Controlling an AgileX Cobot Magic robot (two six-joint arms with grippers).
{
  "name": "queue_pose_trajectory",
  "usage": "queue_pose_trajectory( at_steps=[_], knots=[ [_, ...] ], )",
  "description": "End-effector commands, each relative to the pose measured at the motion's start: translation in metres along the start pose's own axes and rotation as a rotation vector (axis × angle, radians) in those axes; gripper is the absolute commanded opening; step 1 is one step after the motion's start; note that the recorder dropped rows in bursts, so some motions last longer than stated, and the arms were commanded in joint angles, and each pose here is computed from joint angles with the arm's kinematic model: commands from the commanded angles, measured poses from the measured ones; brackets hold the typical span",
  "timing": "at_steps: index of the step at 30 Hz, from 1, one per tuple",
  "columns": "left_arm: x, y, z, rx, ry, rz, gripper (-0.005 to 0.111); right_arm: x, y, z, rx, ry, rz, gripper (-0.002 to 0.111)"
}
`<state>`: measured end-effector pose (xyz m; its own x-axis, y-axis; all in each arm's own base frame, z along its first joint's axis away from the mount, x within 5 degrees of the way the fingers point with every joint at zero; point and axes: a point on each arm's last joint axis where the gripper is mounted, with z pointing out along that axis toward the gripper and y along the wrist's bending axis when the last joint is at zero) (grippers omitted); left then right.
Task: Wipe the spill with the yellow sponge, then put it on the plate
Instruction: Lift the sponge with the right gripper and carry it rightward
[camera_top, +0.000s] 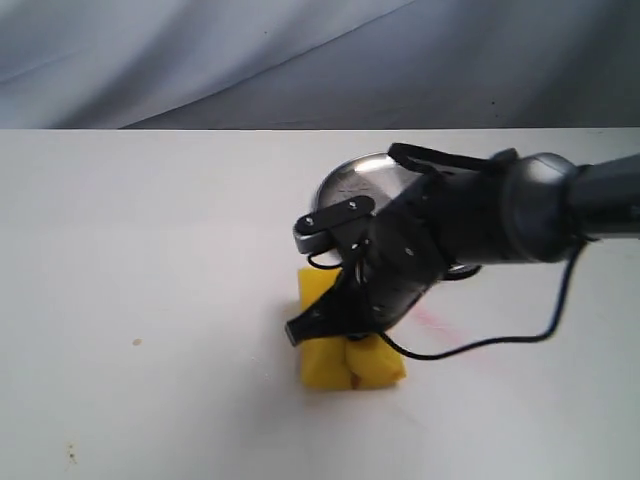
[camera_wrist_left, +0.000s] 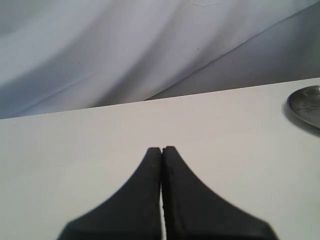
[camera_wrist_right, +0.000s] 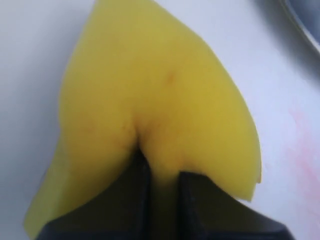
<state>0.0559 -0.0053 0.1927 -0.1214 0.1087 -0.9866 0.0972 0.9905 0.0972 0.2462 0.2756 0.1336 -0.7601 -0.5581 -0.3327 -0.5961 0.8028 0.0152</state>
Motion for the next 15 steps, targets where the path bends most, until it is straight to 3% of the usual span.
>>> queue_pose_trajectory(
  at_steps=[1,7,15],
  knots=[
    [-0.002,0.000,0.000,-0.003,-0.013,-0.010,0.000,-0.028,0.015,0.034,-0.055,0.061,-0.004,0.000],
    [-0.002,0.000,0.000,-0.003,-0.013,-0.010,0.000,-0.065,0.048,0.048,-0.107,0.088,-0.078,0.000],
    [-0.002,0.000,0.000,-0.003,-0.013,-0.010,0.000,-0.050,0.094,0.041,-0.129,0.154,-0.260,0.000]
  ],
)
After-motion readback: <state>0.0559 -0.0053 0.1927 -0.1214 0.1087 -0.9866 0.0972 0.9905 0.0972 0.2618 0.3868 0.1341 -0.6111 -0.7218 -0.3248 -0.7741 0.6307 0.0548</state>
